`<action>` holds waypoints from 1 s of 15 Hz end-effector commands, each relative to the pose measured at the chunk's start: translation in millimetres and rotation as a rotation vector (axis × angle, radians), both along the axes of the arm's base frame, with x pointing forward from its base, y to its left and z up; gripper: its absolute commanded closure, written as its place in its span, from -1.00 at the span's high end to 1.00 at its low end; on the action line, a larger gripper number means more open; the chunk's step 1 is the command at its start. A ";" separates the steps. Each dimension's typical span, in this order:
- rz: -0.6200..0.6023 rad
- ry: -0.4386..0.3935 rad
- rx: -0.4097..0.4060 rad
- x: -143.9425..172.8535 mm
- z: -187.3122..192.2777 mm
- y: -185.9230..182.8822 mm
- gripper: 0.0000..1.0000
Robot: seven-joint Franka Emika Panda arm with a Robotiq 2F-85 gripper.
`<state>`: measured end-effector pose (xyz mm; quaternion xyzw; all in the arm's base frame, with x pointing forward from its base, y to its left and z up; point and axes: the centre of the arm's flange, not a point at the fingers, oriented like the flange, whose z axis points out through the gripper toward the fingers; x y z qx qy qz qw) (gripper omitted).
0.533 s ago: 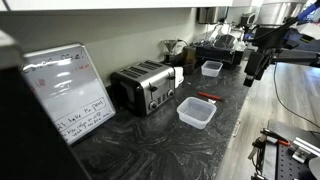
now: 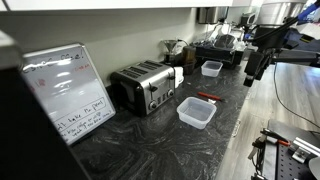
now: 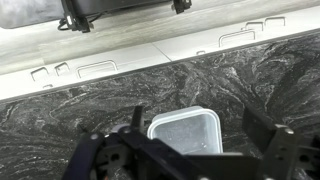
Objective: Turn the right knob
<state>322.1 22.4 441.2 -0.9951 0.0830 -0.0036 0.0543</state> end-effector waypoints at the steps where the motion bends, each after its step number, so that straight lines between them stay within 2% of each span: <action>1: 0.017 -0.010 0.002 2.9 0.3 7.1 1.00; 3: 0.064 -0.036 -0.012 13.6 -0.9 27.6 1.00; 6: 0.159 -0.121 -0.068 35.2 -2.0 76.9 1.00; 10: 0.266 -0.306 -0.079 71.1 -6.1 143.9 1.00; 13: 0.319 -0.456 -0.040 104.9 0.1 164.8 1.00; 15: 0.305 -0.501 -0.033 122.8 5.5 162.0 1.00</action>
